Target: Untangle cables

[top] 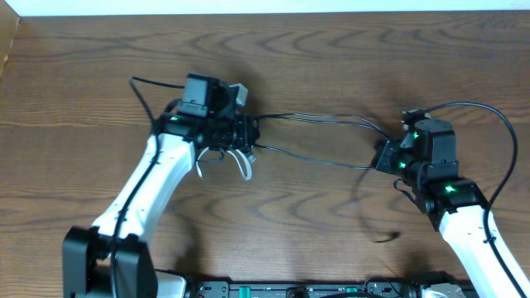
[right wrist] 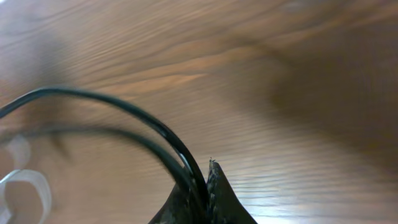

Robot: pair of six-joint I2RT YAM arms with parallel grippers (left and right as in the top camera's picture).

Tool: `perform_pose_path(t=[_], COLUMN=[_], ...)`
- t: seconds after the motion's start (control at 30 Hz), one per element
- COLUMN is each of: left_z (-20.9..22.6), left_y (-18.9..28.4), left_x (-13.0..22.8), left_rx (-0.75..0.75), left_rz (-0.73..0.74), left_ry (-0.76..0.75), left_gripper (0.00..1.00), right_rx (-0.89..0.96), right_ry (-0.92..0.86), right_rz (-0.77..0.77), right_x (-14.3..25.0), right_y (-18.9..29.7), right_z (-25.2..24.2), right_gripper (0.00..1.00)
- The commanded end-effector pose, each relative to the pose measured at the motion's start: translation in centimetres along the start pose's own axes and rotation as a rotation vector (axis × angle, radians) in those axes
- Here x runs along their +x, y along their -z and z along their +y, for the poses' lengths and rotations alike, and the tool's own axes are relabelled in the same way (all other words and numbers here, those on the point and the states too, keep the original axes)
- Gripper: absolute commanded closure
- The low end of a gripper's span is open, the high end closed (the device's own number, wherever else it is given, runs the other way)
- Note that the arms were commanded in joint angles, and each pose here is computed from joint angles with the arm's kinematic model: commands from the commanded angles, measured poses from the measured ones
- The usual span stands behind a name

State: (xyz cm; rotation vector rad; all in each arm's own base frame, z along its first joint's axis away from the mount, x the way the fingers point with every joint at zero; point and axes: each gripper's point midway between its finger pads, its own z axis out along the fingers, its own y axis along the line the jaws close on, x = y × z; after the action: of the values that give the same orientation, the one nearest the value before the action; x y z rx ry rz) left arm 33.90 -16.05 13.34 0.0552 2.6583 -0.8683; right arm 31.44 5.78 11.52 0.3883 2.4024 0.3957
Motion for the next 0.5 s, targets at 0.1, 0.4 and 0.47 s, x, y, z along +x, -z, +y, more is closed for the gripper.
perform_pose_path(t=[0.1, 0.4, 0.47], left_z=[0.6, -1.7, -1.8], left_y=[7.2, 10.9, 10.6], left_x=[-3.5, -3.7, -3.5], left_rx=[-0.042, 0.025, 0.039], left_rz=[-0.234, -0.327, -0.312], left_ry=[-0.028, -0.068, -0.064], left_gripper=[0.93, 0.92, 0.92], right_rx=[0.403, 0.171, -0.053], right_ry=[-0.051, -0.058, 0.027], right_rz=[-0.202, -0.136, -0.091], right_x=[-4.2, -3.8, -3.5], right_y=[2.2, 1.1, 0.7], right_z=[-8.5, -5.4, -1.3], right_gripper=[0.98, 0.99, 0.99])
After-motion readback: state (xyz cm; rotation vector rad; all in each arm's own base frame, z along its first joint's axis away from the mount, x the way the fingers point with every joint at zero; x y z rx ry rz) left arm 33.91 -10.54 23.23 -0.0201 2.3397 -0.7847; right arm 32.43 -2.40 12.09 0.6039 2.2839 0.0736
